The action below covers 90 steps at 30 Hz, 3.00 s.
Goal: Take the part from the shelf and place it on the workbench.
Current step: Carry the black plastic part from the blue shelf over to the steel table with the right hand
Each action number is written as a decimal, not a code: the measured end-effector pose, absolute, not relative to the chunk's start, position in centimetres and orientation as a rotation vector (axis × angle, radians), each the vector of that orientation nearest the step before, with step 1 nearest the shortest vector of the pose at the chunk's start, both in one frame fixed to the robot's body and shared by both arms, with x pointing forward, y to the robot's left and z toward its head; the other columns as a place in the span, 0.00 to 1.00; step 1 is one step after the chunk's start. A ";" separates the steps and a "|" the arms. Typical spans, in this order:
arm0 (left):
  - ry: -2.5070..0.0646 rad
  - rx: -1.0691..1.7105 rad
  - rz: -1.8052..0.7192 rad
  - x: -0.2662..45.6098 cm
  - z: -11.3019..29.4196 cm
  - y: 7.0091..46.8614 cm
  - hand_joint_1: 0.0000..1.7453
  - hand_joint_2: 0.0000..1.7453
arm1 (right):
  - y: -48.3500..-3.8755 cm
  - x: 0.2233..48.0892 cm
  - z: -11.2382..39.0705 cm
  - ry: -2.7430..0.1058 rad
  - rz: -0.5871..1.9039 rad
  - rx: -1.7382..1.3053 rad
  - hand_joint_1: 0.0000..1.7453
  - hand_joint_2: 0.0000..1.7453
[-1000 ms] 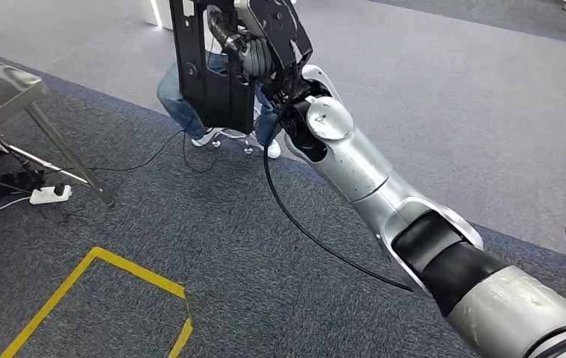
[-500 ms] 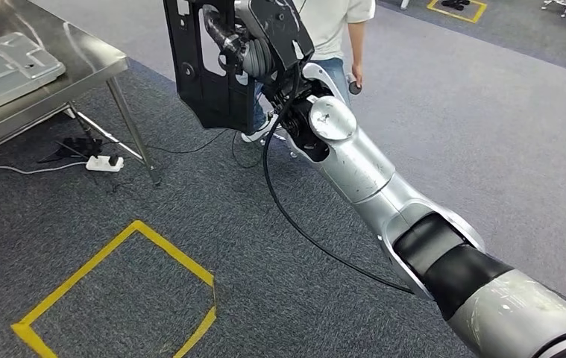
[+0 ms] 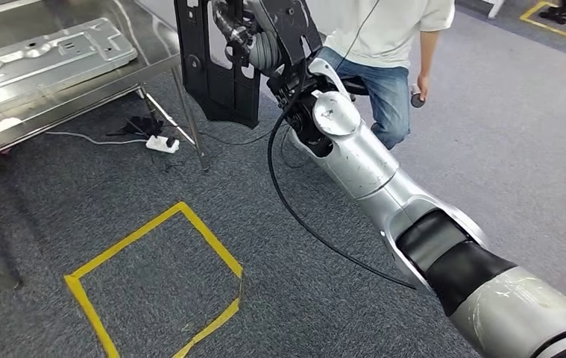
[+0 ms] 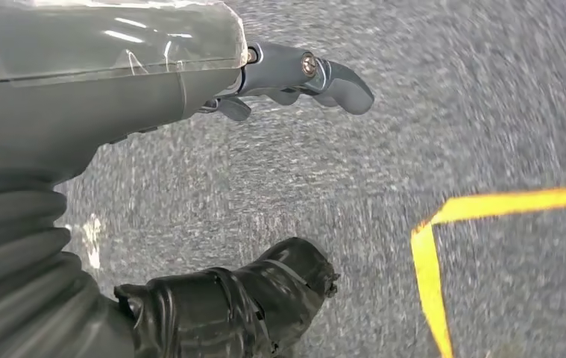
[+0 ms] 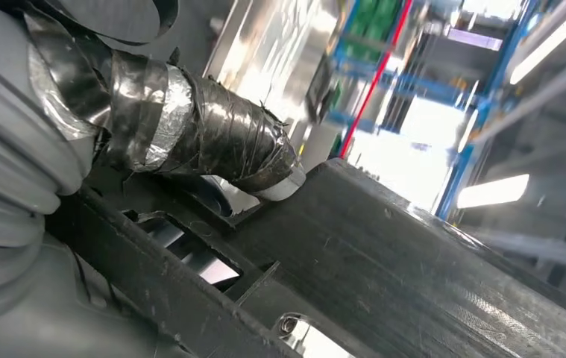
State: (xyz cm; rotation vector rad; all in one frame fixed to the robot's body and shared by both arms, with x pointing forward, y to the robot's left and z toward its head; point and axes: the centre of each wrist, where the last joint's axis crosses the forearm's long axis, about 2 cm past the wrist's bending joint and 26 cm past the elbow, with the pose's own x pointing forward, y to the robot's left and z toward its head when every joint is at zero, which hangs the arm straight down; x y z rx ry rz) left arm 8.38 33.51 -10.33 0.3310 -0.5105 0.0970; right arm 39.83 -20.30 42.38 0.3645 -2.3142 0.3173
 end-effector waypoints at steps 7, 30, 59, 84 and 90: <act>-0.509 0.336 0.100 8.4 -10.3 33.7 0.00 1.00 | -20.3 39.8 42.4 -2.314 0.324 0.354 1.00 1.00; -0.541 0.275 0.113 8.3 -10.4 33.8 0.00 1.00 | -21.5 40.2 42.5 -2.263 0.388 0.164 1.00 1.00; -0.620 0.211 0.148 8.6 -10.1 35.8 0.00 1.00 | -24.2 42.3 42.2 -1.840 1.068 -0.898 1.00 1.00; -0.619 0.232 0.148 8.6 -10.0 36.3 0.00 1.00 | -23.4 42.1 41.3 -1.801 1.173 -0.950 1.00 1.00; -0.617 0.232 0.148 8.6 -10.0 36.3 0.00 1.00 | -22.8 41.7 40.9 -1.762 1.359 -0.970 1.00 1.00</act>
